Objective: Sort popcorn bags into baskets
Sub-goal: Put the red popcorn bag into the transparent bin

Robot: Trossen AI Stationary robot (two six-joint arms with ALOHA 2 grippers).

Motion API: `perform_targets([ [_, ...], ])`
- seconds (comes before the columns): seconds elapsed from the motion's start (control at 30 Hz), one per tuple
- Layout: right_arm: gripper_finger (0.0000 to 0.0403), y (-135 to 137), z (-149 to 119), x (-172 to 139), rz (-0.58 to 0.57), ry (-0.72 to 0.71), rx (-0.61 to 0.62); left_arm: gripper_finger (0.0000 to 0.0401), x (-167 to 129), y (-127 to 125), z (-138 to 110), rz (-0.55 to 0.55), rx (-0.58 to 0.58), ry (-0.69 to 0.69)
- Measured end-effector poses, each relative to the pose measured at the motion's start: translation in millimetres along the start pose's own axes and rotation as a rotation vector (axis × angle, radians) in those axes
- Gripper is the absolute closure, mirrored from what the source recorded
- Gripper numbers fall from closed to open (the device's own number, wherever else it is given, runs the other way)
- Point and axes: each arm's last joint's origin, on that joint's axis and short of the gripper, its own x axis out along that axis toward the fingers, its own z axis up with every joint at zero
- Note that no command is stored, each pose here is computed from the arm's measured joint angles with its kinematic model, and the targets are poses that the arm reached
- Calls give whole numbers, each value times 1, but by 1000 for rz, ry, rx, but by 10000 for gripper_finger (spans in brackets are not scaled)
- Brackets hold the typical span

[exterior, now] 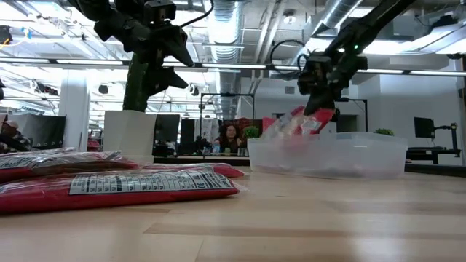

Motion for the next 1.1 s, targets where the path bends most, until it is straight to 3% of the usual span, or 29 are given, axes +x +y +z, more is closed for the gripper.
perform_targets([
  [0.27, 381, -13, 2, 31, -24, 70, 35, 184, 0, 0, 0, 7, 0, -3],
  [0.63, 206, -12, 2, 28, -213, 59, 40, 184, 0, 1, 0, 28, 4, -10],
  [0.8, 166, 4, 2, 6, -300, -14, 19, 184, 0, 4, -7, 79, 39, 48],
  [0.97, 170, 34, -4, -23, -305, -114, 27, 184, 7, 6, -19, 149, 113, 141],
  [1.1, 180, 75, -14, -35, -256, -178, -16, 184, 21, 12, -25, 243, 188, 177],
])
